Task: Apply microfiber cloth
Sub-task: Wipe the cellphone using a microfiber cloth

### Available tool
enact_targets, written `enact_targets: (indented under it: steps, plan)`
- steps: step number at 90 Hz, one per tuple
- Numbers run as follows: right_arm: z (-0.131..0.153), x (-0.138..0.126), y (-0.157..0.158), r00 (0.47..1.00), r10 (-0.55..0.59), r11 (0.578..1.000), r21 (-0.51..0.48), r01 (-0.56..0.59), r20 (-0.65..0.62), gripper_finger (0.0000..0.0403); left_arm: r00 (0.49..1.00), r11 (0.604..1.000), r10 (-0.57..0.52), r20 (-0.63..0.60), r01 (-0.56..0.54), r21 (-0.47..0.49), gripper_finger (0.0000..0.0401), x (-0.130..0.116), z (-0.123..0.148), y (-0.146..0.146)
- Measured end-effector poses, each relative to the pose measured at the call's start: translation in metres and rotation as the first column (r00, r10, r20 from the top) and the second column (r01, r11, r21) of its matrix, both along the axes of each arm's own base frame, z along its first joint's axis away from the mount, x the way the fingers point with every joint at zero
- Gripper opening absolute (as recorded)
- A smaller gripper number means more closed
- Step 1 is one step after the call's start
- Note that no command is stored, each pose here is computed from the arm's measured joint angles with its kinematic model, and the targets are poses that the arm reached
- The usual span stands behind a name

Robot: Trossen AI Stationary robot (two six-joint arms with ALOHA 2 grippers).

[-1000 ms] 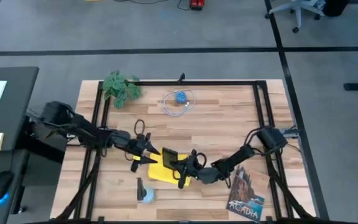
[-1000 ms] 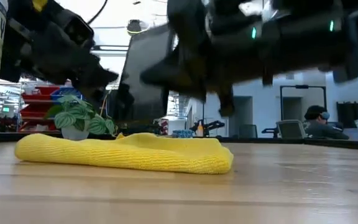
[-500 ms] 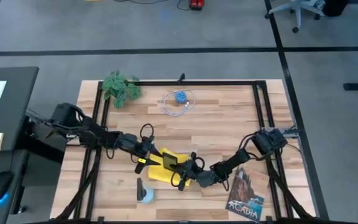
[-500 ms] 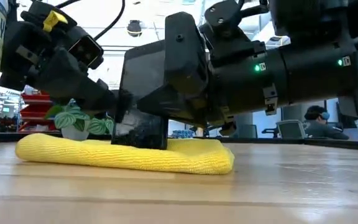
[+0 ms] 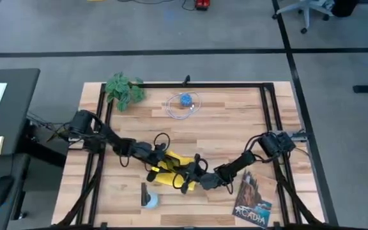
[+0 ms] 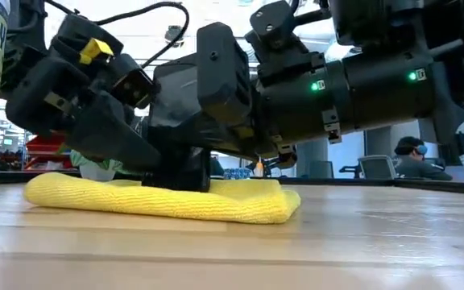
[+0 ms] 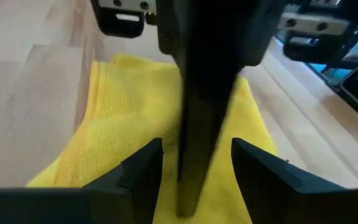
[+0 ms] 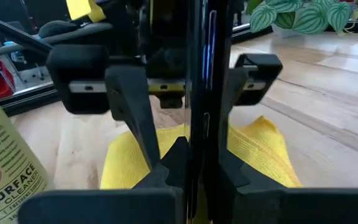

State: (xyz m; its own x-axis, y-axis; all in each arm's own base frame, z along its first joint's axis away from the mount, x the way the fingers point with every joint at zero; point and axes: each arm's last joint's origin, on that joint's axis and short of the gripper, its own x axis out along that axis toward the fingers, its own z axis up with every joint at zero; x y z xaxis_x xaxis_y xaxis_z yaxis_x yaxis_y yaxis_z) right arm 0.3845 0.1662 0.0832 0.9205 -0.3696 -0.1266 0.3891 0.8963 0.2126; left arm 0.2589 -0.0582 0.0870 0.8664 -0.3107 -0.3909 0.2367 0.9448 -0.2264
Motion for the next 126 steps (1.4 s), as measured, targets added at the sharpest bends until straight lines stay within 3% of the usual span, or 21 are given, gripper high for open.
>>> enact_targets:
  steps: [14,49,66,99,126]
  plan:
    - [-0.001,-0.001,0.002,1.000,0.002,1.000,-0.004,-0.002,-0.006,0.0015,1.000,1.000,-0.003,-0.005,0.003,0.020,0.0138,0.000,-0.001,0.000]
    - [-0.001,-0.001,0.002,1.000,0.009,1.000,0.004,-0.009,-0.007,0.0018,0.999,0.998,-0.031,-0.020,0.033,0.059,0.0014,-0.001,-0.003,-0.003]
    - [-0.002,-0.001,0.002,1.000,0.004,1.000,-0.027,-0.005,-0.030,0.0055,0.999,1.000,0.001,-0.041,0.001,0.028,0.0012,-0.002,-0.004,-0.006]
    - [0.030,-0.019,0.004,0.956,0.016,0.996,-0.081,-0.042,-0.294,0.0225,0.996,0.999,0.048,-0.068,-0.050,-0.020,0.0011,-0.003,-0.004,-0.006]
    - [0.050,-0.036,0.024,0.938,0.116,0.989,-0.047,-0.139,-0.327,0.0229,0.991,0.995,0.093,-0.101,-0.088,0.049,0.0011,-0.010,0.011,-0.005]
